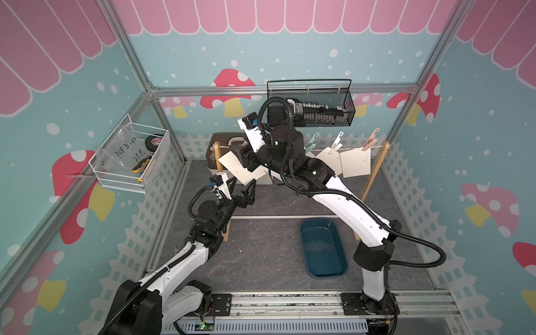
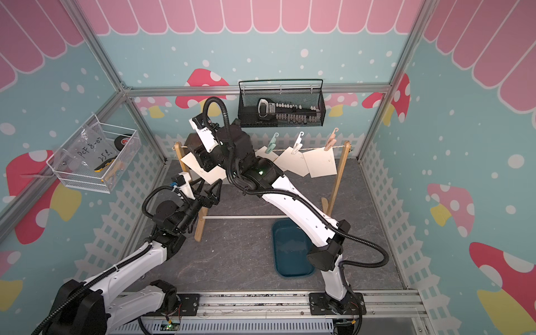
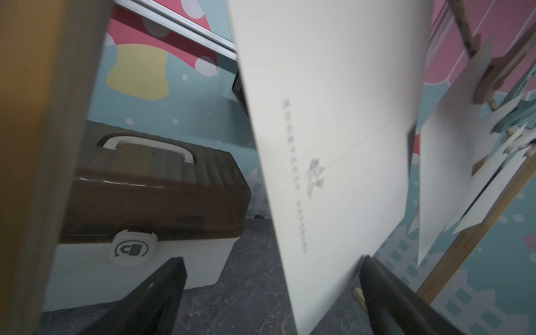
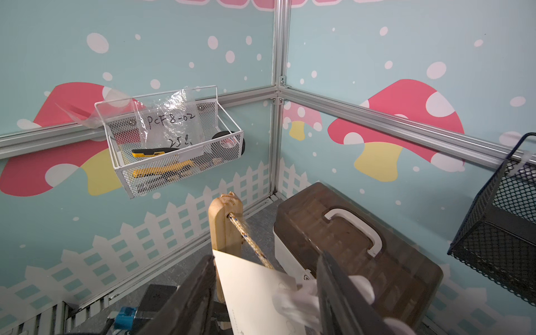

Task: Remove the postcards from the strings
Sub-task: Pinch the postcard on the clothesline.

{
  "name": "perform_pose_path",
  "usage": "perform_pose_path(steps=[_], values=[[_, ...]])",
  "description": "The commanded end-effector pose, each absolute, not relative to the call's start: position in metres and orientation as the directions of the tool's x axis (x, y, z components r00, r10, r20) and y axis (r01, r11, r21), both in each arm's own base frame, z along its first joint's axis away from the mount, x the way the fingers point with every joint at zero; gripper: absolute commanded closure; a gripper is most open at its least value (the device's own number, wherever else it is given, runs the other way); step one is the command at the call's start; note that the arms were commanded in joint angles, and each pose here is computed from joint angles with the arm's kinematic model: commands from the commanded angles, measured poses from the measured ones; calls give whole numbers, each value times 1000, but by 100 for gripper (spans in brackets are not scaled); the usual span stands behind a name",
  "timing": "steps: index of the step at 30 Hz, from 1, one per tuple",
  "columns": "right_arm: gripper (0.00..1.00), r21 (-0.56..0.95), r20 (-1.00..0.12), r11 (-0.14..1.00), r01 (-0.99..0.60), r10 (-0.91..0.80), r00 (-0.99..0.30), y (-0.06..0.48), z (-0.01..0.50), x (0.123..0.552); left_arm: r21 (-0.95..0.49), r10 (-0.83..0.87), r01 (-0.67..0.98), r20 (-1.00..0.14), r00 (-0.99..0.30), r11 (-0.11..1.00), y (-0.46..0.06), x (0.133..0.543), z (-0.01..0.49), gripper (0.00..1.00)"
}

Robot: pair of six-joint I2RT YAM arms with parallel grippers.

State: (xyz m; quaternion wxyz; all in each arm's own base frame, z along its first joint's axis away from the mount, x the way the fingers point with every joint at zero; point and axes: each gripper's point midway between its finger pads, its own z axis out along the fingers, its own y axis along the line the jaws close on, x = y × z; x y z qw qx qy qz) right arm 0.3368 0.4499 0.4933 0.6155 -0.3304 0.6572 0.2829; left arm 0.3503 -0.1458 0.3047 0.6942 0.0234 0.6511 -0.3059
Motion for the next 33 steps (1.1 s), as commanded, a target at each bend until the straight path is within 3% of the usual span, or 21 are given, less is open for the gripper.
perform_pose_path(steps=[1,13,18,24,33], values=[[44,-55,-996,622,-781,-92,-4,448,498,338,-364,-422,494,-906,7,790,-146,346,323,7],[44,-54,-997,584,-810,-79,9,442,512,324,-339,-412,566,-911,1,751,-154,335,327,49],[42,-43,-998,428,-903,-50,23,433,530,296,-345,-421,597,-907,-14,724,-155,331,329,63],[40,-23,-998,359,-933,-67,-1,412,530,290,-326,-409,642,-912,-21,694,-160,323,333,76],[39,19,-998,381,-924,-50,-41,393,531,301,-304,-403,690,-915,-19,658,-165,320,340,85]])
